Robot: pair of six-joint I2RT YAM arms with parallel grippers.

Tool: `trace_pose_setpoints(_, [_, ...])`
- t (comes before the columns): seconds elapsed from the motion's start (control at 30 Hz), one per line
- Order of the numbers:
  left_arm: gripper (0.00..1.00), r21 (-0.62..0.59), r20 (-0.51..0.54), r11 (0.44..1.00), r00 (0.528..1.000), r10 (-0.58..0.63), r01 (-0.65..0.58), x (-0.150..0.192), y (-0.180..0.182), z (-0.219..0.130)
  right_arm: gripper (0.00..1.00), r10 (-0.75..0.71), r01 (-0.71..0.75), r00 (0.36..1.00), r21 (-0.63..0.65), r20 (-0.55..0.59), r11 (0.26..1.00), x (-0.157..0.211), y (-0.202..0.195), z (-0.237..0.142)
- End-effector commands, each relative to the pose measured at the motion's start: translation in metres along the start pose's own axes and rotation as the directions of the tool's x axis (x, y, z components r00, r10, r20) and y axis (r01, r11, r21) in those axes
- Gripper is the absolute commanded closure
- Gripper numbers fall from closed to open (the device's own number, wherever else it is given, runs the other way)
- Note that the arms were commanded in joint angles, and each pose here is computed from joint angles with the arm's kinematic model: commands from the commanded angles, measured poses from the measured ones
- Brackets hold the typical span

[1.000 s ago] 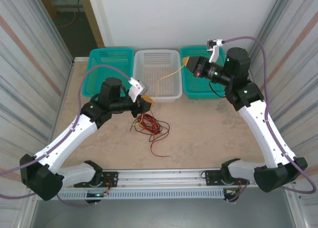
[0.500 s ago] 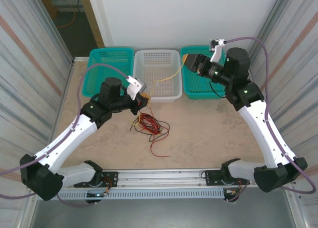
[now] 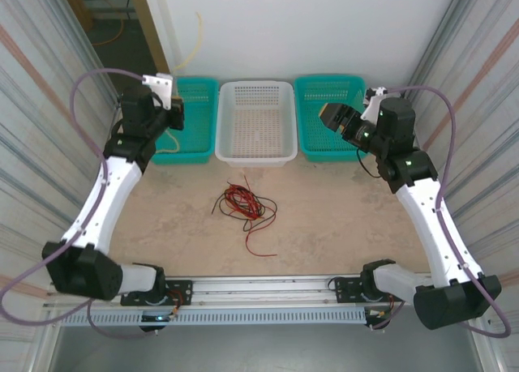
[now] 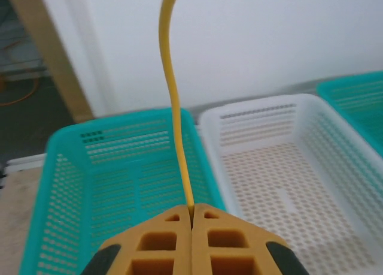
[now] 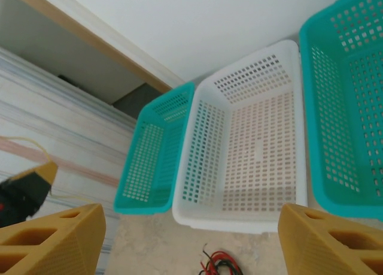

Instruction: Untangle the cables

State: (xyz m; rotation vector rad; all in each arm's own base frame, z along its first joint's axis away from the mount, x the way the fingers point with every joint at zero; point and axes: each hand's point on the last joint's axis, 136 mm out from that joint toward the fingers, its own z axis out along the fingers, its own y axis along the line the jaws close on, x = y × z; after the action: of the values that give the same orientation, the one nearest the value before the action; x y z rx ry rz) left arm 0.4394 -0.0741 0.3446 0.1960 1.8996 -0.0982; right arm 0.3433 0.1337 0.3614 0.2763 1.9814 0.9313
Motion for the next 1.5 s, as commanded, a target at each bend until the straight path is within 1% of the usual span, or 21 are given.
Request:
trace_pose_setpoints(0.0, [1.00, -0.104, 0.008, 0.993, 0.999, -0.049, 0.049, -0.013, 0.031, 0.033, 0.27, 0.021, -0.022, 1.000, -0.031, -0.019, 0.999, 0.008, 0.003, -0.002])
trace_pose_setpoints(0.17, [1.00, -0.130, -0.027, 0.991, 0.999, -0.044, 0.040, -0.007, 0.042, 0.085, 0.29, 0.024, -0.026, 0.997, -0.032, -0.068, 0.999, 0.029, -0.004, 0.005])
trace_pose_setpoints(0.23, [1.00, -0.166, -0.063, 0.986, 0.997, -0.045, 0.034, -0.001, 0.050, 0.105, 0.29, 0.027, -0.029, 0.996, -0.020, -0.087, 0.999, 0.036, -0.011, 0.007])
trace_pose_setpoints(0.4, [1.00, -0.162, -0.154, 0.986, 0.987, -0.049, 0.024, 0.034, 0.053, 0.149, 0.30, 0.027, -0.025, 0.993, 0.023, -0.117, 0.999, 0.049, -0.029, 0.015])
trace_pose_setpoints(0.5, [1.00, -0.185, -0.204, 0.983, 0.978, -0.043, 0.005, 0.059, 0.058, 0.167, 0.31, 0.036, -0.031, 0.991, 0.036, -0.127, 0.999, 0.052, -0.037, 0.022])
trace_pose_setpoints(0.53, [0.98, -0.183, -0.218, 0.983, 0.975, -0.039, -0.002, 0.065, 0.057, 0.170, 0.31, 0.037, -0.032, 0.990, 0.038, -0.133, 0.999, 0.053, -0.038, 0.024])
trace_pose_setpoints(0.6, [0.88, -0.184, -0.249, 0.983, 0.968, -0.039, -0.008, 0.079, 0.058, 0.177, 0.31, 0.039, -0.033, 0.990, 0.045, -0.136, 0.998, 0.053, -0.041, 0.029])
trace_pose_setpoints(0.63, [0.78, -0.191, -0.265, 0.981, 0.963, -0.040, -0.012, 0.086, 0.059, 0.179, 0.32, 0.040, -0.034, 0.989, 0.047, -0.139, 0.998, 0.052, -0.042, 0.032])
trace_pose_setpoints(0.67, [0.62, -0.207, -0.281, 0.978, 0.959, -0.048, -0.012, 0.092, 0.062, 0.180, 0.32, 0.040, -0.034, 0.989, 0.048, -0.140, 0.998, 0.052, -0.042, 0.034])
trace_pose_setpoints(0.73, [0.43, -0.231, -0.294, 0.973, 0.954, -0.061, -0.009, 0.097, 0.065, 0.179, 0.31, 0.040, -0.033, 0.989, 0.054, -0.142, 0.998, 0.051, -0.043, 0.038])
trace_pose_setpoints(0.8, [0.34, -0.242, -0.293, 0.970, 0.954, -0.066, -0.008, 0.097, 0.067, 0.177, 0.28, 0.042, -0.031, 0.989, 0.079, -0.144, 0.996, 0.051, -0.045, 0.041])
trace_pose_setpoints(0.9, [0.27, -0.253, -0.263, 0.967, 0.963, -0.066, -0.003, 0.085, 0.068, 0.169, 0.20, 0.046, -0.023, 0.989, 0.161, -0.141, 0.987, 0.052, -0.052, 0.043])
trace_pose_setpoints(1.03, [0.25, -0.267, -0.187, 0.964, 0.980, -0.064, 0.012, 0.050, 0.067, 0.143, 0.19, -0.001, 0.040, 0.992, 0.312, -0.124, 0.949, 0.052, -0.055, 0.038])
trace_pose_setpoints(1.1, [0.25, -0.271, -0.133, 0.962, 0.989, -0.066, 0.028, 0.031, 0.061, 0.118, 0.19, 0.029, 0.011, 0.993, 0.331, -0.117, 0.944, 0.052, -0.056, 0.038])
trace_pose_setpoints(1.17, [0.26, -0.226, -0.098, 0.972, 0.992, -0.083, 0.059, 0.018, 0.045, 0.088, 0.20, 0.039, -0.002, 0.992, 0.301, -0.117, 0.954, 0.053, -0.054, 0.040])
trace_pose_setpoints(1.23, [0.27, -0.178, -0.088, 0.977, 0.987, -0.138, 0.121, 0.016, 0.029, 0.057, 0.26, 0.030, -0.001, 0.994, 0.279, -0.100, 0.960, 0.052, -0.051, 0.039])
trace_pose_setpoints(1.3, [0.28, -0.085, -0.081, 0.973, 0.971, -0.223, 0.216, 0.021, 0.008, 0.026, 0.27, 0.025, -0.006, 0.997, 0.259, -0.070, 0.966, 0.051, -0.048, 0.035])
trace_pose_setpoints(1.37, [0.28, 0.014, -0.116, 0.950, 0.944, -0.310, 0.313, 0.038, -0.019, -0.005, 0.26, 0.033, -0.020, 0.998, 0.265, -0.044, 0.964, 0.051, -0.048, 0.031])
trace_pose_setpoints(1.4, [0.31, 0.060, -0.152, 0.936, 0.930, -0.334, 0.346, 0.049, -0.031, -0.017, 0.26, 0.032, -0.019, 0.999, 0.273, -0.043, 0.962, 0.052, -0.049, 0.030])
trace_pose_setpoints(1.43, [0.37, 0.106, -0.199, 0.921, 0.915, -0.350, 0.375, 0.062, -0.044, -0.031, 0.26, 0.020, -0.005, 0.999, 0.292, -0.050, 0.957, 0.055, -0.050, 0.030])
trace_pose_setpoints(1.47, [0.40, 0.139, -0.251, 0.907, 0.901, -0.355, 0.396, 0.077, -0.056, -0.044, 0.26, -0.004, 0.026, 0.997, 0.294, -0.073, 0.956, 0.060, -0.048, 0.033])
